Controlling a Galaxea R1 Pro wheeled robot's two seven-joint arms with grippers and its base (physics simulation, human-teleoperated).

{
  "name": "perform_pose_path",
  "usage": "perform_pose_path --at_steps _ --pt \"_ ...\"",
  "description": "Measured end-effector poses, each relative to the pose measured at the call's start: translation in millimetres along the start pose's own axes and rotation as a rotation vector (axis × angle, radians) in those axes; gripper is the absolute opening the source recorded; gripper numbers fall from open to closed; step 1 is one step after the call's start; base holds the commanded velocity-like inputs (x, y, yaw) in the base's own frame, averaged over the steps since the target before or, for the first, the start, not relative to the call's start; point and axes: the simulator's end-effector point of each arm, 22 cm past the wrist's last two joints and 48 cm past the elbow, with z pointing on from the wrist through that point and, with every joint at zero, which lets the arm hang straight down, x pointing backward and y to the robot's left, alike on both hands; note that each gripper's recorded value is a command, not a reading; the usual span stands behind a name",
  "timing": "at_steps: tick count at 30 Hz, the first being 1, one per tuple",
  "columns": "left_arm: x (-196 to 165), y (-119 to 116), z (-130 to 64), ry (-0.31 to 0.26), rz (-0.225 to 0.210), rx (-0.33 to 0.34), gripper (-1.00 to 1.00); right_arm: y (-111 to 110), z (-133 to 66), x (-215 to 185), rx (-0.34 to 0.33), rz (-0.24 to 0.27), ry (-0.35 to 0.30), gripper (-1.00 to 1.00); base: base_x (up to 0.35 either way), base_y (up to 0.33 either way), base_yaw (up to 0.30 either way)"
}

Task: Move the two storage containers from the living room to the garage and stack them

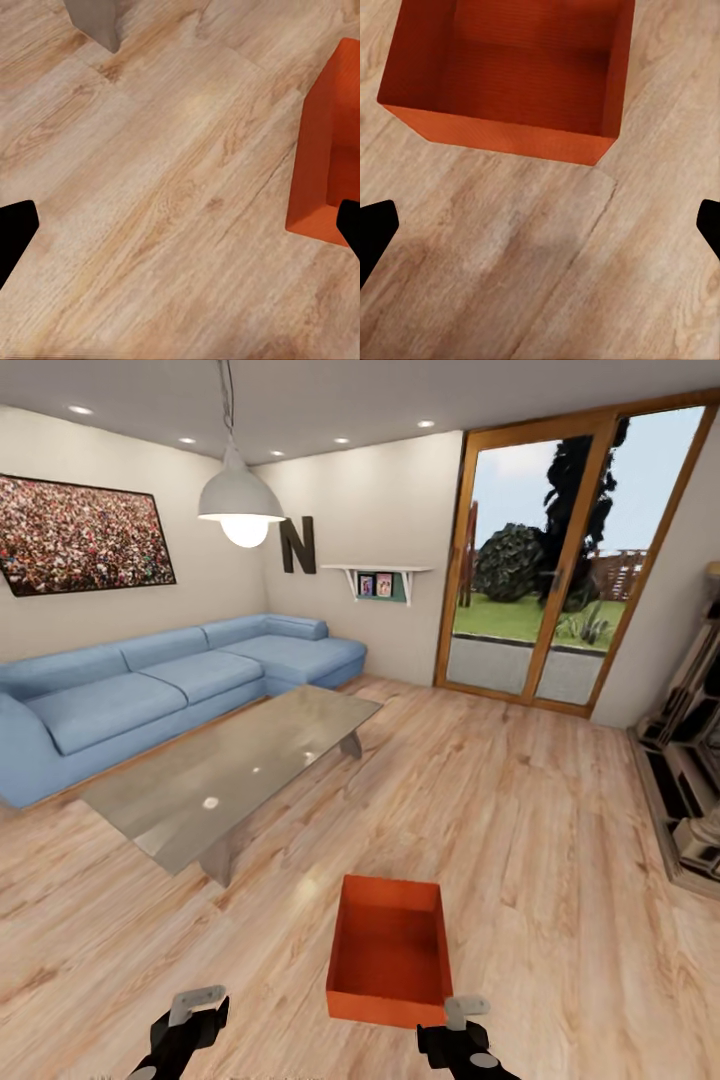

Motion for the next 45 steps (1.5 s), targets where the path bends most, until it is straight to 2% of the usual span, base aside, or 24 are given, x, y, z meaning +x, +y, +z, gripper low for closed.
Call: perform_pose_path --at_steps 6,20,45 --pt "-0.2 -0.1 -0.1 0.000 0.000 0.000 1.00 -0.1 -0.1 0.0 0.000 0.000 0.000 1.00 0.060 -0.053 0.216" --pt "-0.1 -0.2 0.0 0.000 0.001 0.000 1.00 -0.5 0.0 0.1 0.000 0.000 0.000 1.00 0.109 -0.076 0.001" --pt "-0.2 -0.2 0.1 -0.001 0.000 0.001 1.00 -0.3 0.0 0.0 0.000 0.000 0.000 1.00 0.001 0.000 -0.223"
